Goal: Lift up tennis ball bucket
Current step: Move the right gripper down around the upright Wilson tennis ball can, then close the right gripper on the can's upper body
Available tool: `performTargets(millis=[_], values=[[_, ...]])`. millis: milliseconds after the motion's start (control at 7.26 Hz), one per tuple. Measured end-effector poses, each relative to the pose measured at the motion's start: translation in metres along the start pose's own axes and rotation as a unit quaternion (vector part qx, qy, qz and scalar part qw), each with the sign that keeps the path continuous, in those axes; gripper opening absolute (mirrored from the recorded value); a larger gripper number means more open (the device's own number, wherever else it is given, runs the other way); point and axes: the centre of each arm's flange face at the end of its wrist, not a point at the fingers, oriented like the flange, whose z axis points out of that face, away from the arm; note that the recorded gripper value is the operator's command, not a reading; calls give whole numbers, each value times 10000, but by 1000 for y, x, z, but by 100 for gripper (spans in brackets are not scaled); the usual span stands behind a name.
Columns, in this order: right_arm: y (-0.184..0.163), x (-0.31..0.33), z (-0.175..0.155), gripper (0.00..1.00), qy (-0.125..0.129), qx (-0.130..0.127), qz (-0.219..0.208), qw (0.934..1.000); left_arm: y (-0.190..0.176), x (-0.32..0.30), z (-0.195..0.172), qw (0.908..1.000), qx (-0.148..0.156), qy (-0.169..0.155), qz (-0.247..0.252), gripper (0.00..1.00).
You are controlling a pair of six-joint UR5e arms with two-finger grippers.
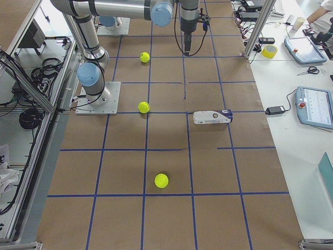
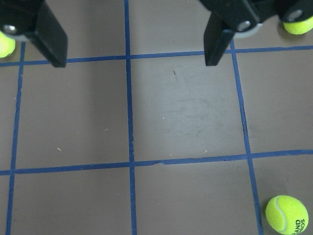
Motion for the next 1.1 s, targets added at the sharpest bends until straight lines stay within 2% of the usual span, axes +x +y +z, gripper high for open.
performTargets(millis=[275,551,826,1101], values=[[-38,75,38,100,17,-7,-41,10000,0,0,0,10000,-1,-2,3,100],[-100,128,105,100,35,23,-219,9998,0,0,0,10000,2,-3,3,100],[-154,164,168,100,44,60,-237,9997,0,0,0,10000,2,-5,-3,100],[-185,181,213,100,38,73,-296,9995,0,0,-1,10000,6,-5,2,100]])
